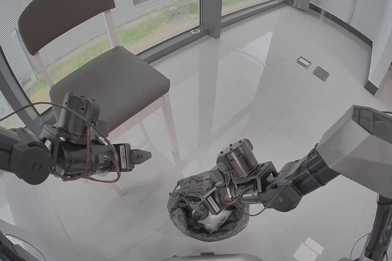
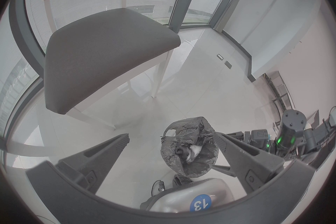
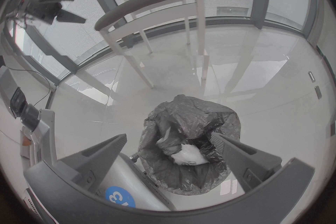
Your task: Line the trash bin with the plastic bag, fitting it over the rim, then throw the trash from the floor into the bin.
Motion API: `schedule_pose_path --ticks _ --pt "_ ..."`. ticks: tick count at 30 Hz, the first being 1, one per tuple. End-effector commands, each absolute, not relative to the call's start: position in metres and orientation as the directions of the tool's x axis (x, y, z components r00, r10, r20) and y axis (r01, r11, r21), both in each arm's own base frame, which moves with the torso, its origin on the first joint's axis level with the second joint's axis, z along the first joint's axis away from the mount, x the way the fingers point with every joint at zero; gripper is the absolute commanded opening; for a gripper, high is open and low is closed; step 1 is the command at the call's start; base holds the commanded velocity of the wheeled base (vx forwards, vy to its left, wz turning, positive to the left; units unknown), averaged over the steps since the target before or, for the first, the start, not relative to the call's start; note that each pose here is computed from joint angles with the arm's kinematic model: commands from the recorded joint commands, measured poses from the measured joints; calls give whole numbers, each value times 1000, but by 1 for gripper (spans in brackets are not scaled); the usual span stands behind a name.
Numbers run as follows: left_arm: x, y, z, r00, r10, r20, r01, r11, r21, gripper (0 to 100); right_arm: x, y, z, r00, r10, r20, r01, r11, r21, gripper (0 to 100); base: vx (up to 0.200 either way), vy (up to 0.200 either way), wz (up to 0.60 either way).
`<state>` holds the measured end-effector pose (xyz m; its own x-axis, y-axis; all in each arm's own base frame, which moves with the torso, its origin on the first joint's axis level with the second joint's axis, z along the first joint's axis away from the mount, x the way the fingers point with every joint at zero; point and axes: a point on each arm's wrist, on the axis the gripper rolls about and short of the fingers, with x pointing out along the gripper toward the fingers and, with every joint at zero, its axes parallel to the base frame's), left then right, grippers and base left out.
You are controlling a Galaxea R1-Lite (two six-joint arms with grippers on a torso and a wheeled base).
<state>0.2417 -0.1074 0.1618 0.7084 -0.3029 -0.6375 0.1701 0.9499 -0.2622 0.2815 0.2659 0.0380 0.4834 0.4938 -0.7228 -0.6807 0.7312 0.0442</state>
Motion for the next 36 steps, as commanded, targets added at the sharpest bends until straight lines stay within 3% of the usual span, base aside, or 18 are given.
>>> schedule_pose_path --ticks 1,7,8,10,14,18,19,21,26,28,32,36 --pt "232 -97 172 740 -296 -604 165 950 -264 100 296 250 45 528 466 -710 -636 771 32 100 0 0 0" --pt "233 -76 212 855 -268 -444 155 949 -275 100 310 212 106 698 379 -608 -498 866 -32 100 0 0 0" --pt "230 -64 230 895 -243 -374 149 953 -262 100 310 195 132 765 312 -563 -420 905 -70 100 0 0 0" --pt "224 -53 249 928 -211 -308 142 962 -232 100 303 176 161 821 245 -515 -342 934 -100 100 0 0 0" --pt "181 -25 292 974 -118 -192 91 985 -145 100 253 118 240 907 88 -412 -154 979 -131 100 0 0 0" --pt "93 -9 319 972 -80 -219 54 991 -124 100 168 68 288 933 -33 -359 -26 987 -158 100 0 0 0" --pt "93 -9 319 972 -80 -219 54 991 -124 100 168 68 288 933 -33 -359 -26 987 -158 100 0 0 0" --pt "24 -2 322 964 -87 -252 57 990 -126 100 102 35 300 929 -115 -350 46 979 -199 100 0 0 0" --pt "-64 7 292 966 -89 -244 59 990 -128 100 1 -14 291 927 -215 -308 143 960 -240 100 0 0 0" --pt "-74 8 286 964 -86 -250 55 991 -126 100 -14 -20 288 923 -238 -302 165 954 -250 100 0 0 0" --pt "-116 11 259 957 -68 -281 35 992 -122 100 -90 -30 273 862 -410 -297 330 900 -285 100 0 0 0" --pt "-134 8 239 960 -42 -276 6 992 -130 100 -136 -34 243 866 -401 -297 326 905 -272 100 0 0 0"
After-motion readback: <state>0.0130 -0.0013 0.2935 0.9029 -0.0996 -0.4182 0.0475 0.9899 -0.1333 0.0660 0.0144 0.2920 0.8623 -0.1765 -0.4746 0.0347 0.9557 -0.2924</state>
